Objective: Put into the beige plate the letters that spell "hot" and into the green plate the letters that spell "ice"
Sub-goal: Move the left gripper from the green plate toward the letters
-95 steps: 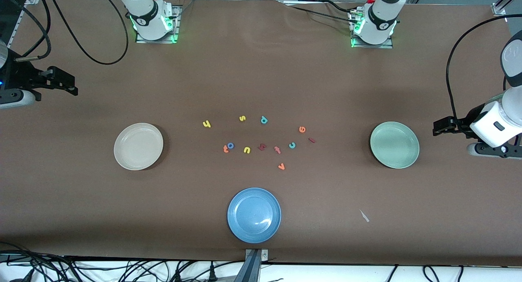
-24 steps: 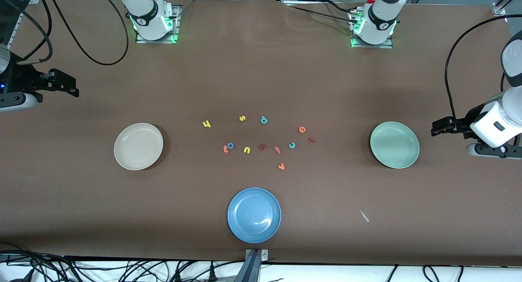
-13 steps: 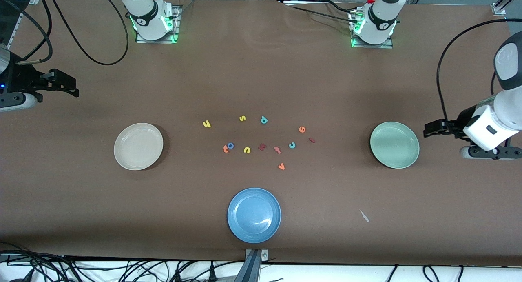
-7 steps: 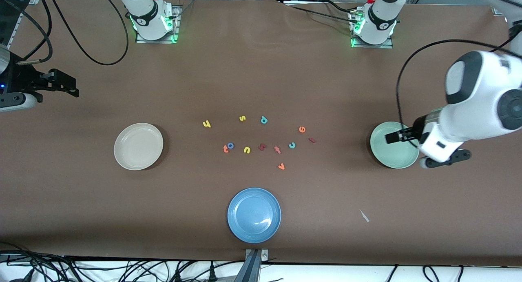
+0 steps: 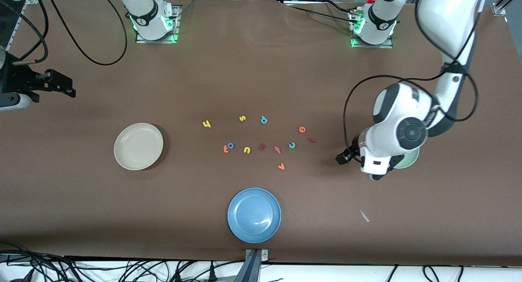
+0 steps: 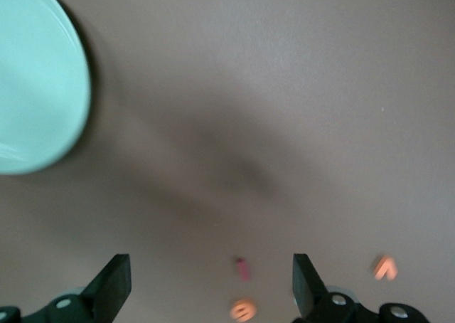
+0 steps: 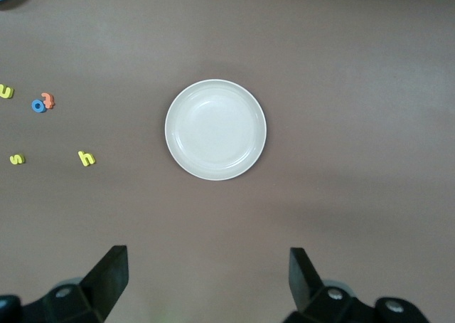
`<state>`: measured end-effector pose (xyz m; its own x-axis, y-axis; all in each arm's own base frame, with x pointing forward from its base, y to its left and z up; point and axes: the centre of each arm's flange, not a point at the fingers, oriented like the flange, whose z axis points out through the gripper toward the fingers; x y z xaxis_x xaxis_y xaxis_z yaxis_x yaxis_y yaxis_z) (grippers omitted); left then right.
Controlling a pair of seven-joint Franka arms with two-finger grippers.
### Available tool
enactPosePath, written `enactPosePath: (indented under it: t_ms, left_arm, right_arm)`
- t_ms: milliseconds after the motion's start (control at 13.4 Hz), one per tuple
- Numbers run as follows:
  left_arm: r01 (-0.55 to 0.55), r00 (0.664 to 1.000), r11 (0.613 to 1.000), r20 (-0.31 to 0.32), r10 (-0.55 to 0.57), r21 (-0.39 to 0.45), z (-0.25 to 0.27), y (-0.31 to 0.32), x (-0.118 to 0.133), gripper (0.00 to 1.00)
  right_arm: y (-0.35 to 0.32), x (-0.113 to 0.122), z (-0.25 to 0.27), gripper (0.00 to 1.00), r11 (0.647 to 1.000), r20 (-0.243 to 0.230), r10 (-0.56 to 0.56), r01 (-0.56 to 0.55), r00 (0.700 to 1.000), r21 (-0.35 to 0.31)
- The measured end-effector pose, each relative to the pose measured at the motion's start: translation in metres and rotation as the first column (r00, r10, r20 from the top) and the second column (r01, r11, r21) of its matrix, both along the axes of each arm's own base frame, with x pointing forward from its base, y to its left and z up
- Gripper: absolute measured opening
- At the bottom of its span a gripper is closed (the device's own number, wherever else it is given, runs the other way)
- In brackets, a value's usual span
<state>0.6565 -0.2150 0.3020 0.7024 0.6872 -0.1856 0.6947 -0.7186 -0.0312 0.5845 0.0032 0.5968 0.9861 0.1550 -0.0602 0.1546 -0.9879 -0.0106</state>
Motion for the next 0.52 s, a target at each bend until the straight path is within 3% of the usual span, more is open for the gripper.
enactPosePath:
  t_ms: [299, 523]
  left_arm:
    - [-0.131, 0.991, 0.991, -0.032, 0.132, 0.021, -0.050, -0.025, -0.008, 1.00]
    - [-0.145, 0.989, 0.989, -0.029, 0.145, 0.020, -0.089, -0.037, -0.024, 1.00]
  right_arm:
    - [0.000, 0.000, 0.000, 1.00, 1.000, 0.000, 0.000, 0.000, 1.000, 0.000]
    - [0.000, 0.001, -0.002, 1.00, 1.000, -0.004, -0.001, 0.001, 1.000, 0.000]
